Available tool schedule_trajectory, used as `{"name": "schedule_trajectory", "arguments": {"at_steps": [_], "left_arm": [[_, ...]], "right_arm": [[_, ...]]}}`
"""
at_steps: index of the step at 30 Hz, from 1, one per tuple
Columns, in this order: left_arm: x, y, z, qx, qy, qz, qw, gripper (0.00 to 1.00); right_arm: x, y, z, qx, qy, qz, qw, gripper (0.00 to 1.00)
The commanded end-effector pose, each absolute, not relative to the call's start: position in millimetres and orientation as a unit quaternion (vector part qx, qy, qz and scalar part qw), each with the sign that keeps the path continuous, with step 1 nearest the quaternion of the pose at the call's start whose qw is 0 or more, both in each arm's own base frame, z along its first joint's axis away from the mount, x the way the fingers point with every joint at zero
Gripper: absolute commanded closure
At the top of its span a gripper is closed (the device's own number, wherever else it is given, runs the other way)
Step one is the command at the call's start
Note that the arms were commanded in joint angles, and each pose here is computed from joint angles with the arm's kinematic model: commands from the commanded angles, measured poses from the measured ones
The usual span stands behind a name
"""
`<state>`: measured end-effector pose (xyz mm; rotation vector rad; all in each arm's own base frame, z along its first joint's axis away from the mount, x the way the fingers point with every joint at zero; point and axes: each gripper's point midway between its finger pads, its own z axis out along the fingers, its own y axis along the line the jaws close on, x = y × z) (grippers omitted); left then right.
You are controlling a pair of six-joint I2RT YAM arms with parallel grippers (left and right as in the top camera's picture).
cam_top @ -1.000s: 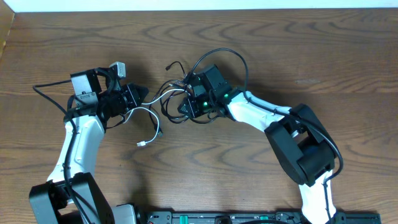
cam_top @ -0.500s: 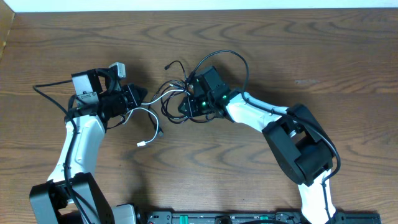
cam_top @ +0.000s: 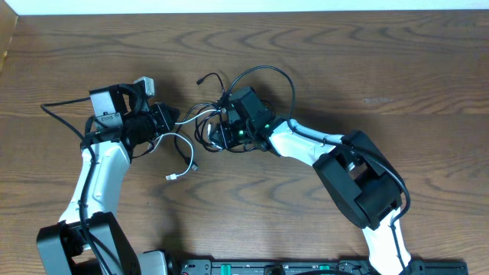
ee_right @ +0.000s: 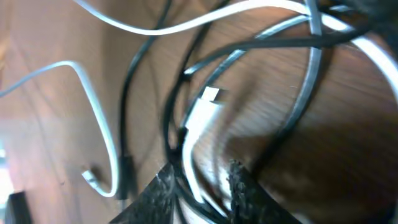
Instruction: Untangle cables
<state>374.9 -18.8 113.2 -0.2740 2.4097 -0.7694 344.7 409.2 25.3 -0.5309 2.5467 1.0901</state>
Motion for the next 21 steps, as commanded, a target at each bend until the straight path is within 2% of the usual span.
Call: {"name": "schedule_trajectory", "arguments": {"at_steps": [1,8,13,21], "left_arm": [[375.0,-16.5,106.4,-0.098,0.911,-0.277,0.291,0.93],[375.4,-13.8,103.0,-0.102,0.913,-0.269,0.289,0.92],[375.5,-13.9,103.1,-0.102,0.913,-0.269,0.289,0.93],[375.5,-13.8,103.1,-0.101,0.913,-0.269,0.289,0.92]], "right_arm": [[336.0,415.4,26.0,-0.215,0.873,0.414,0.144,0.77],[343.3,412.2,44.7,-0.25,0.847,0.441,0.161,0.73],[375.8,390.0,73.2,-0.233,0.854,0.409,0.222,0.68],[387.0,361.9,53.7,-0.267,0.876,0.315,0.249,0.55]]}}
